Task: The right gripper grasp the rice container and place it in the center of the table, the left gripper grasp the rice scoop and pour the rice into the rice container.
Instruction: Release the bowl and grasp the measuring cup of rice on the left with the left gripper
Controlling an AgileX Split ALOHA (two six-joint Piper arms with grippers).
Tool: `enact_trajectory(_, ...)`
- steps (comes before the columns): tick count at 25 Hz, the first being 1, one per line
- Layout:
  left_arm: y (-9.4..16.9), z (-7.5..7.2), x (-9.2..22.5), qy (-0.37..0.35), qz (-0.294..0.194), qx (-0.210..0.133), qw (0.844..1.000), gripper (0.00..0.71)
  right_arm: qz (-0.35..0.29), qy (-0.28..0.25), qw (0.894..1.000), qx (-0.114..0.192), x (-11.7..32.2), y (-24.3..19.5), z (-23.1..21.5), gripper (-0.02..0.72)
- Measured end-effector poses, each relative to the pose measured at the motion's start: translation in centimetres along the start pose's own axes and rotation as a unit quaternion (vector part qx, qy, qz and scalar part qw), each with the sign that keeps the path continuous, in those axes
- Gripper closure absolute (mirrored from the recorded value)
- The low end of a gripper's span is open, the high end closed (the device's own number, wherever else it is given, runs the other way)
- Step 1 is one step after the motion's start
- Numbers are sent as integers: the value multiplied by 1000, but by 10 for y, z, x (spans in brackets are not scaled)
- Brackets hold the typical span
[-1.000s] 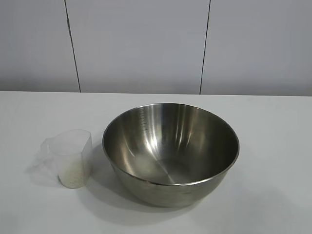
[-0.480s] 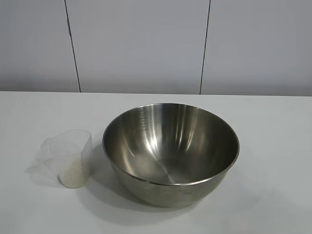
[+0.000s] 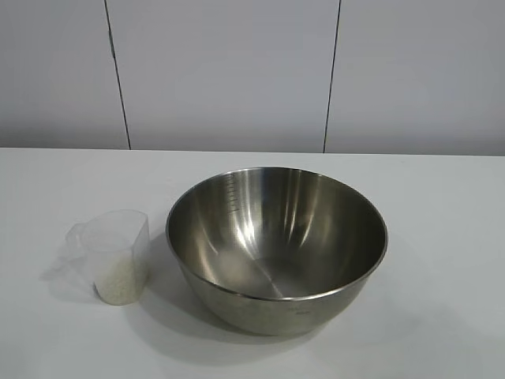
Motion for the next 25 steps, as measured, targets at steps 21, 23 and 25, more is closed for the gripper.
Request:
enact_trajectory(21,-84,-33,79,-95,99,91,986,143,0,0,1000,0,0,0,0,323)
enact_trajectory(23,-89,-32,75,-97,91,89,987,143,0,0,1000,0,0,0,0,323)
enact_trajectory(25,-92,-31,75,-97,89,86,987,143,0,0,1000,0,0,0,0,323)
Point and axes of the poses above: a point on each arm's last joint axis where the gripper is mounted, y pointing back along that axis away from the gripper, z along the wrist's bending axis when the last joint is at zero, x = y × z, the point moved 7 cm from there along -y, pointing out along that axis toward the gripper, and after that the axes turned 13 degrees about -y, right-handed, at the moved point
